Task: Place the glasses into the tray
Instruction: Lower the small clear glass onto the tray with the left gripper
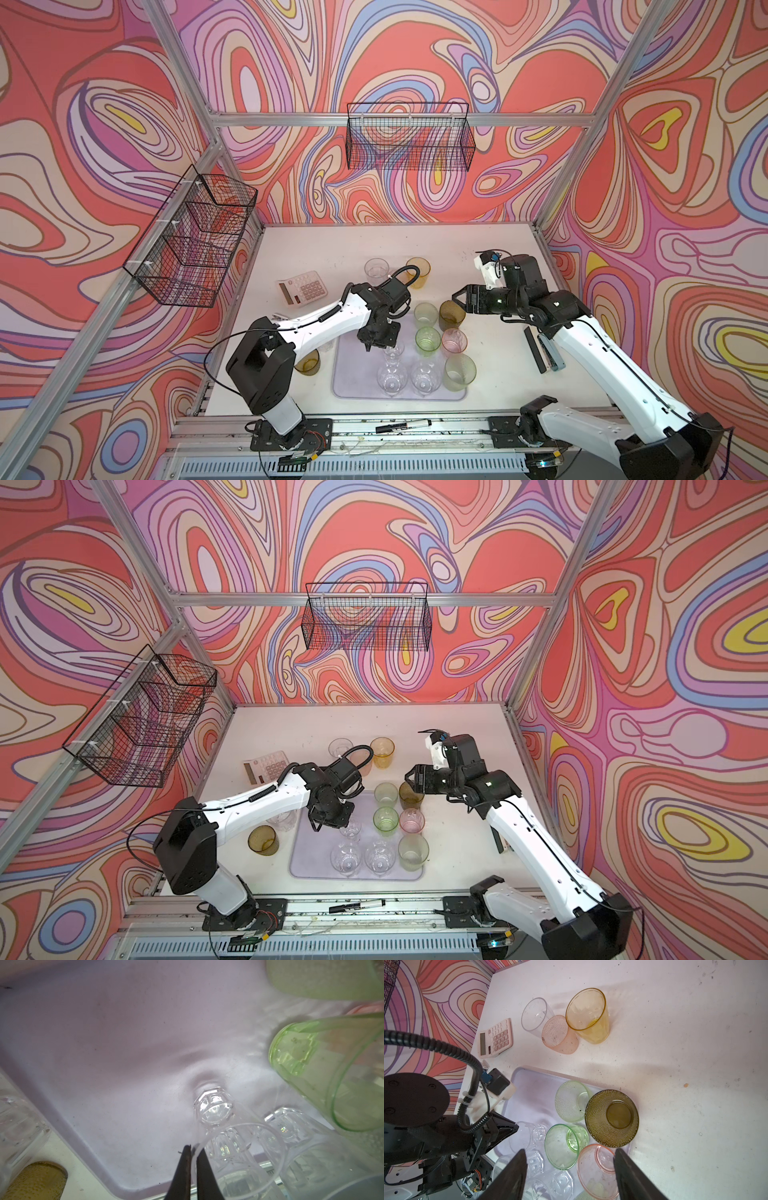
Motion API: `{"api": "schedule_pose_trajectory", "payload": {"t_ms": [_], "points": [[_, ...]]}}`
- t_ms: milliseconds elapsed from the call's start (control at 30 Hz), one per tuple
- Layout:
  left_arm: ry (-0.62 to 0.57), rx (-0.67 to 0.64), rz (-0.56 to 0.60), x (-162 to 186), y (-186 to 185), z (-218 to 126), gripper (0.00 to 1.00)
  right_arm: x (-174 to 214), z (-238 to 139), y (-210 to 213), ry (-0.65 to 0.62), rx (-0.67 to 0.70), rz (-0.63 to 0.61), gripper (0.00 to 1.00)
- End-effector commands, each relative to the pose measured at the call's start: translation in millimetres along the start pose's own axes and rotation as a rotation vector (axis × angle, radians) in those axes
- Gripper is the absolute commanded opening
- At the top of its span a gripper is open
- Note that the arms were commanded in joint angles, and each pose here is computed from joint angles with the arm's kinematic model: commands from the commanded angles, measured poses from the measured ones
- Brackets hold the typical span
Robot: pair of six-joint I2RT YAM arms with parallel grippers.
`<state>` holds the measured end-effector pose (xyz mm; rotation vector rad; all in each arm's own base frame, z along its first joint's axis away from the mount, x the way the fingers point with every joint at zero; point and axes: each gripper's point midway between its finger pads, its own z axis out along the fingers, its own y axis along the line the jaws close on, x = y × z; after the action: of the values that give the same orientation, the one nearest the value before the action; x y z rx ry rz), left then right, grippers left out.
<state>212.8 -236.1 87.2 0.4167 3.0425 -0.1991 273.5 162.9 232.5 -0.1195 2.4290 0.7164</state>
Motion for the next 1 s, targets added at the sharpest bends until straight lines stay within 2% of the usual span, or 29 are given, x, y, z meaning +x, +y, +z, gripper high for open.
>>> {"api": "schedule_pose_trajectory", "payload": {"t_ms": [0, 967], "points": [[0.019, -0.016, -0.014, 5.5, 2.8, 4.7, 0.11, 0.1, -3.3, 0.8, -0.012, -0.007, -0.001, 0.69], [0.029, 0.002, -0.039, 14.4, 1.2, 9.4, 0.21, -1.2, -2.2, 2.4, -0.014, -0.016, 0.000, 0.69]]}}
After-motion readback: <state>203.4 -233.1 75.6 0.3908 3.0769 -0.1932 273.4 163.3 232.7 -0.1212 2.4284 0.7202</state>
